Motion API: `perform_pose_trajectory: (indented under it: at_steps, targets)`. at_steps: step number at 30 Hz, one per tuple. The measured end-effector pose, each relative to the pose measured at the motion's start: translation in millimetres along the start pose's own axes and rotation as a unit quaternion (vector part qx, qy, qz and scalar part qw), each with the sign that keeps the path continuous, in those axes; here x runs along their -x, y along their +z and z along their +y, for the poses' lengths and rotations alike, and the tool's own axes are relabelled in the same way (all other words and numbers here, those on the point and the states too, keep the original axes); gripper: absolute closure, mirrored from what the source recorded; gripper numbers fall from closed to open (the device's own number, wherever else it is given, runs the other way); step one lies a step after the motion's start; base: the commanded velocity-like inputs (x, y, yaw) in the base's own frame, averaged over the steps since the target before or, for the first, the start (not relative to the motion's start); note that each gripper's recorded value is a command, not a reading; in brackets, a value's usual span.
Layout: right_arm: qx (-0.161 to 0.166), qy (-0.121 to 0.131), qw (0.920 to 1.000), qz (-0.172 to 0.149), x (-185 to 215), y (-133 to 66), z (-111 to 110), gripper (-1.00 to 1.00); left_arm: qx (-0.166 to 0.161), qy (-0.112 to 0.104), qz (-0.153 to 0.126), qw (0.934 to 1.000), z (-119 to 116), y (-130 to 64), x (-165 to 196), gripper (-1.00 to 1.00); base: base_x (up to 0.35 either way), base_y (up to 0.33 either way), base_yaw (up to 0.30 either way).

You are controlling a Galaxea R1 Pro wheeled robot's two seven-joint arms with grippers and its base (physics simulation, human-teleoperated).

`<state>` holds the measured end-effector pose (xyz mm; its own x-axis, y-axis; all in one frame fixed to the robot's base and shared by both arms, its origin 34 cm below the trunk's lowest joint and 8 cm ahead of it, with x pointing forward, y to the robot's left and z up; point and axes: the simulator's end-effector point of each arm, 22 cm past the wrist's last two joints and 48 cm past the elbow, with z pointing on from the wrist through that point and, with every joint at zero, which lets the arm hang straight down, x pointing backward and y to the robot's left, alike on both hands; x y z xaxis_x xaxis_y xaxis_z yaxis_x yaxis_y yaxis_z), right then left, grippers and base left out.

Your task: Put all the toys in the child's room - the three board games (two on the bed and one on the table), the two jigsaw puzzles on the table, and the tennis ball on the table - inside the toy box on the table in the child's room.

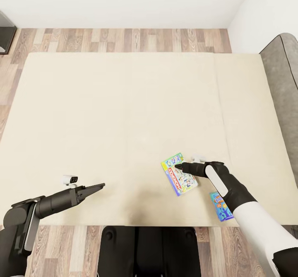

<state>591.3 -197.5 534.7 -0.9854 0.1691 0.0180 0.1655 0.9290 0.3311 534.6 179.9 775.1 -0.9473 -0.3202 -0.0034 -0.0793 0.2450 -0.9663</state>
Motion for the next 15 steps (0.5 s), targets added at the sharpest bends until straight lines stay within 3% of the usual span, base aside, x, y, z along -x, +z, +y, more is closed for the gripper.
perform_pose_trajectory:
  at_steps: [15]
  targets:
    - [0.042,-0.002,0.9991,-0.001,0,-0.6,18,-1.0,0.0,0.0,0.0,1.0,0,0.0,0,-1.0,0.0,0.0,0.0]
